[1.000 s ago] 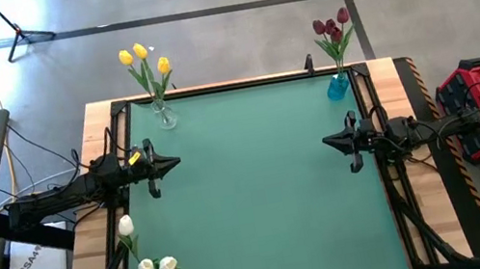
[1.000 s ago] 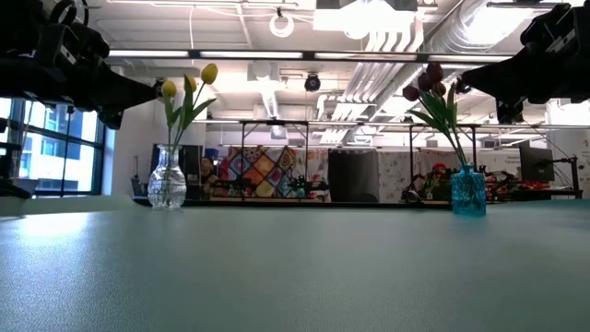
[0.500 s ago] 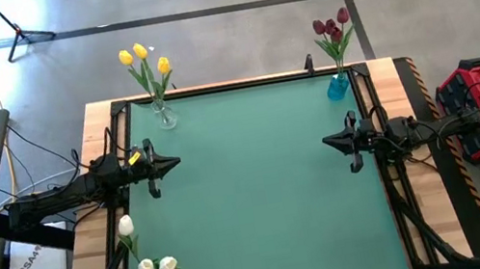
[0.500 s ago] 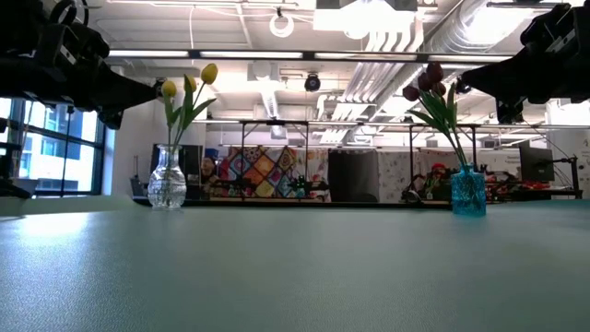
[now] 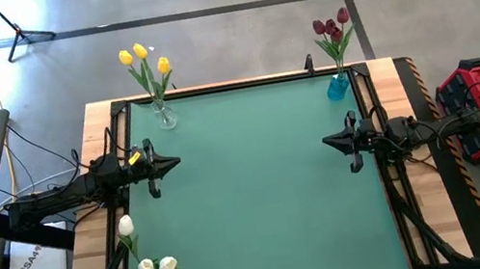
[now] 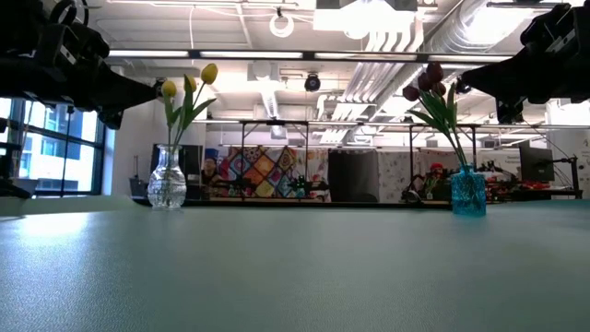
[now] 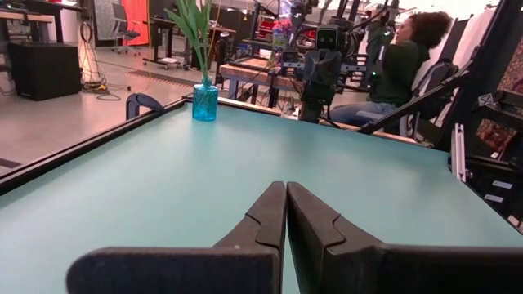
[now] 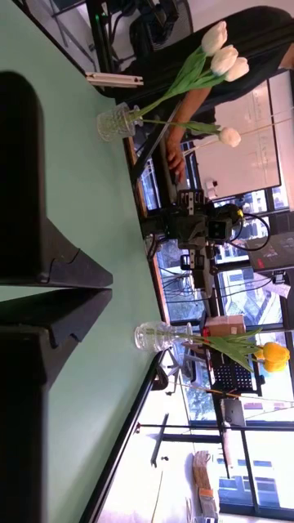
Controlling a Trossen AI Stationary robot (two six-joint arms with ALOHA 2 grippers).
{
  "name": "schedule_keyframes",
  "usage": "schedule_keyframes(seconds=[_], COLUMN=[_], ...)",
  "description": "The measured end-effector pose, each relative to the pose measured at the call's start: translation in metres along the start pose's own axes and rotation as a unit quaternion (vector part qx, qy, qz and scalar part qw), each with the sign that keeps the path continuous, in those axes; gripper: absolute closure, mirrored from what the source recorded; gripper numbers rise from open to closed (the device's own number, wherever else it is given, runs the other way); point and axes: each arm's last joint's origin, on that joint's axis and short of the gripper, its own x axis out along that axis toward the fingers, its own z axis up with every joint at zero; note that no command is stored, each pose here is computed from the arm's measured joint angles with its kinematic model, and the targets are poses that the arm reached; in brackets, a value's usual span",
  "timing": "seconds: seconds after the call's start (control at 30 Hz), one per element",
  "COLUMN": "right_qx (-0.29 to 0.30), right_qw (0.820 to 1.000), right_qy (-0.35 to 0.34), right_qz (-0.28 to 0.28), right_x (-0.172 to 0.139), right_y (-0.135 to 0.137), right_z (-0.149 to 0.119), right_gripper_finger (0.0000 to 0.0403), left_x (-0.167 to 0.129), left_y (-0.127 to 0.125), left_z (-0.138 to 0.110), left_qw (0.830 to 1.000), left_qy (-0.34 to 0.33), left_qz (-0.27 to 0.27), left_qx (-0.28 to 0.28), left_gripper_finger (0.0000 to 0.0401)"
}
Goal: Sort flowers into vase by color
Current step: Return to Home Position
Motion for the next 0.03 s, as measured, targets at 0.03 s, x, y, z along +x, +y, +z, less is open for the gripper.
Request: schedule_keyframes(seconds=[0.03], right_qx=[0.000], right_qw=[1.000], right_qy=[0.000], right_qz=[0.000], right_x=[0.0000], right_y=[0.0000], right_z=[0.0001], right_gripper_finger=[0.0403], left_x=[0.0000], left_y=[0.0000], left_z=[0.0000], left_qw=[1.000], left_qy=[0.000], left_qz=[0.000], left_qx=[0.000], left_gripper_finger=[0.0401])
